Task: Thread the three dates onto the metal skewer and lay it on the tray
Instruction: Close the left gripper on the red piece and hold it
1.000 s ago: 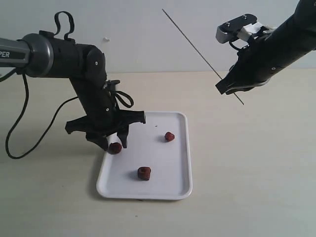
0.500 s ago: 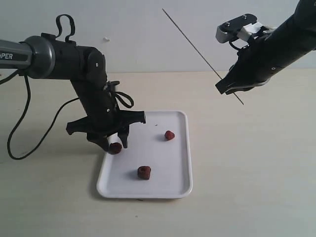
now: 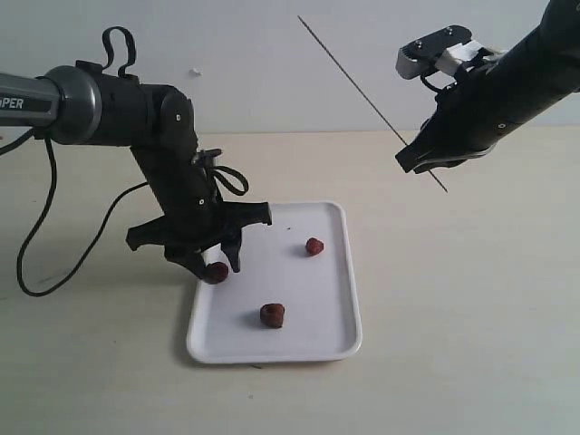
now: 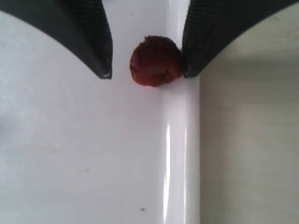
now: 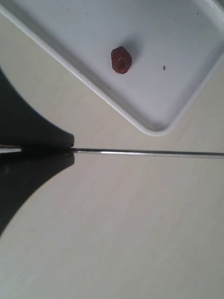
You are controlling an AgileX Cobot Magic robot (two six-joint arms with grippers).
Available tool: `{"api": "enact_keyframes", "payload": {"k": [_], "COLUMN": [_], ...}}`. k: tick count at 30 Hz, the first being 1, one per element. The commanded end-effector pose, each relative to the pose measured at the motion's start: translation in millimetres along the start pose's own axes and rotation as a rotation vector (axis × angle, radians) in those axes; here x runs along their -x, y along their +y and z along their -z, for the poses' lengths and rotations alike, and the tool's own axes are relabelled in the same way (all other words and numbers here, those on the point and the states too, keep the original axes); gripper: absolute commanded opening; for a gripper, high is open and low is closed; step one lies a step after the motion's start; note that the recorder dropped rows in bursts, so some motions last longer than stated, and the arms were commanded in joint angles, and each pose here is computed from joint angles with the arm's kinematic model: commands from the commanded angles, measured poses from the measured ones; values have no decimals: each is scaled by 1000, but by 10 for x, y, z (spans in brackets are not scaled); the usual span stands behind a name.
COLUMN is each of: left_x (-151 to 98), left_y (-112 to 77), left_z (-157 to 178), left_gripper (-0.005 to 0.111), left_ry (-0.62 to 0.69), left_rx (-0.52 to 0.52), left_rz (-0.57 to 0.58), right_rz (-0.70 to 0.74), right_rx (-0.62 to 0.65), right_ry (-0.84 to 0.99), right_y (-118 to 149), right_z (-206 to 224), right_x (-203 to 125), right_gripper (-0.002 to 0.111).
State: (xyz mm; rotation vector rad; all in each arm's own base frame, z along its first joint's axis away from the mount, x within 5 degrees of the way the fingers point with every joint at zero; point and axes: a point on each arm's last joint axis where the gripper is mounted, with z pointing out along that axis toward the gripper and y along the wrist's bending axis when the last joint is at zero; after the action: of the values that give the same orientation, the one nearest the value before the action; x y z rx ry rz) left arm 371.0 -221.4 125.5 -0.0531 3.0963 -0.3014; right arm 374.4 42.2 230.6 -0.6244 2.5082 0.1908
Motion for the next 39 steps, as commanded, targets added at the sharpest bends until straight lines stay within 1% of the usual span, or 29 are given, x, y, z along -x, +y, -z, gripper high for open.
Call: {"api": "enact_keyframes", "payload": {"k": [1, 9, 17, 24, 29, 32, 35, 39], "left_x": [-27, -28, 31, 19, 24, 29, 29, 29], "left_y": [-6, -8, -64, -62, -64, -64, -64, -64], "left_z": [-82, -73, 15, -118, -115, -115, -115, -115], "left_gripper": [47, 47, 47, 47, 47, 43, 34, 33], "left_ry": [28, 35, 18, 53, 50, 44, 44, 44], "left_rx": [0, 2, -11, -21, -21, -22, -22, -22], "left_rz": [6, 5, -2, 29, 27, 26, 20, 18], "right_rz": [3, -3, 2, 0, 0, 0, 0, -2], "right_rx": [-13, -9, 1, 3, 3, 3, 3, 4], "right_ry": [-24, -27, -35, -35, -35, -35, -35, -36], "right_y": [-23, -20, -11, -9, -9, -9, -9, -8], "right_z": [34, 34, 34, 34, 34, 34, 34, 34], "right_x": [37, 39, 47, 47, 47, 47, 47, 48], "right_gripper": [0, 0, 0, 0, 0, 0, 0, 0]}}
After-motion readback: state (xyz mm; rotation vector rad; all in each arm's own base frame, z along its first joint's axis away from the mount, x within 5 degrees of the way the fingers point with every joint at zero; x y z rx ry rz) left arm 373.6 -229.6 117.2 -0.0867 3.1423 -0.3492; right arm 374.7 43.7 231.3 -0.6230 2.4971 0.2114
